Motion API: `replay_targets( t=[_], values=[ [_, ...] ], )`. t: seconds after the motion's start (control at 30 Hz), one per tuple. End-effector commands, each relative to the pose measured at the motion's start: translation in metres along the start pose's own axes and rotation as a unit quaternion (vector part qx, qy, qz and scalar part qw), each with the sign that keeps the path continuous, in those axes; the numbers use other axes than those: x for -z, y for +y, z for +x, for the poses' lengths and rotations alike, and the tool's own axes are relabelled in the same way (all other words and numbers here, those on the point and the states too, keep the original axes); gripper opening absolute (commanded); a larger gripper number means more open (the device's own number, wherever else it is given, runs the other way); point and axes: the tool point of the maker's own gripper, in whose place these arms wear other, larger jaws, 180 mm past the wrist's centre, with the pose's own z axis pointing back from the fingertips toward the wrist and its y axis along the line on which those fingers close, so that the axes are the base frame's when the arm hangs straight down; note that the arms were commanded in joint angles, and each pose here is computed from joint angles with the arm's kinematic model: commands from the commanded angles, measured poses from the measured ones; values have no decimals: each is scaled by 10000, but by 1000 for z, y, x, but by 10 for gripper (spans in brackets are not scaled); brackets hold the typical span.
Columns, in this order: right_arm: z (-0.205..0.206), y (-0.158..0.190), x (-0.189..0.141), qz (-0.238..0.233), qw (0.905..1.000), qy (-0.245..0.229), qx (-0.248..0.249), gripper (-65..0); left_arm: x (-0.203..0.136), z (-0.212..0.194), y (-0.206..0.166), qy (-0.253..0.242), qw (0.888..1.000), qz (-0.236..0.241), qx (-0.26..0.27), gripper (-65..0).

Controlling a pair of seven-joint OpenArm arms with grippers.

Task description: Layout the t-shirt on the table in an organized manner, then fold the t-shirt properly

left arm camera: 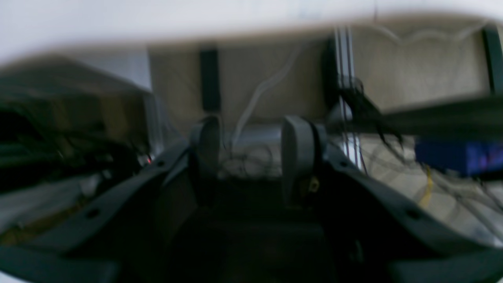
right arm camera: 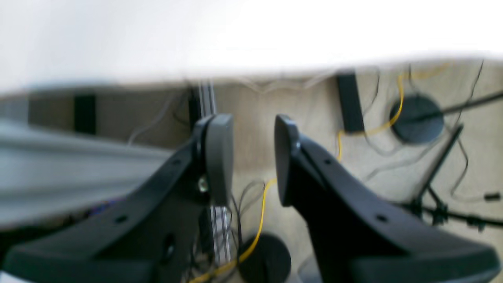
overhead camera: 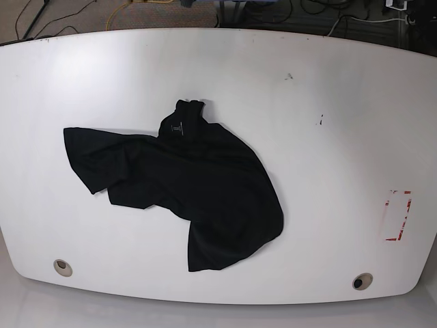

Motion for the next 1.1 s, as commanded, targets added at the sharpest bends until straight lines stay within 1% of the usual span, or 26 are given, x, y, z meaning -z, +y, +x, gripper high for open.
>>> replay_targets(
  t=[0.0,0.07,0.23,0.53,0.67,0.77,0.83,1.0,1.03,1.07],
  values=[
    [14,0,-2,12,9998,-207,2,-484,-4,11,1,-149,9999,16,18,-417],
    [20,1,1,22,9995,-312,-2,-484,-4,16,1,-211,9998,15,28,-417],
    [35,4,17,66,9980,-629,-2,-484,9,35,2,-553,9984,66,-9,-417],
    [72,10,48,178,9915,-1290,-11,-480,30,67,4,-1256,9900,441,-467,-415],
    [95,29,63,421,9850,-1669,96,-477,39,83,4,-1540,9851,503,-578,-415],
    [110,41,71,656,9798,-1890,44,-477,44,93,3,-1730,9812,541,-669,-415],
    [118,53,78,898,9765,-1961,-15,-477,48,99,2,-1837,9784,578,-754,-414],
    [136,78,96,1303,9710,-1999,-155,-474,55,110,-3,-1979,9746,556,-890,-412],
    [138,83,99,1369,9704,-1984,-170,-466,56,112,-4,-2005,9742,525,-894,-412],
    [142,90,104,1464,9698,-1943,-184,-444,59,116,-5,-2056,9734,490,-879,-412]
  ],
)
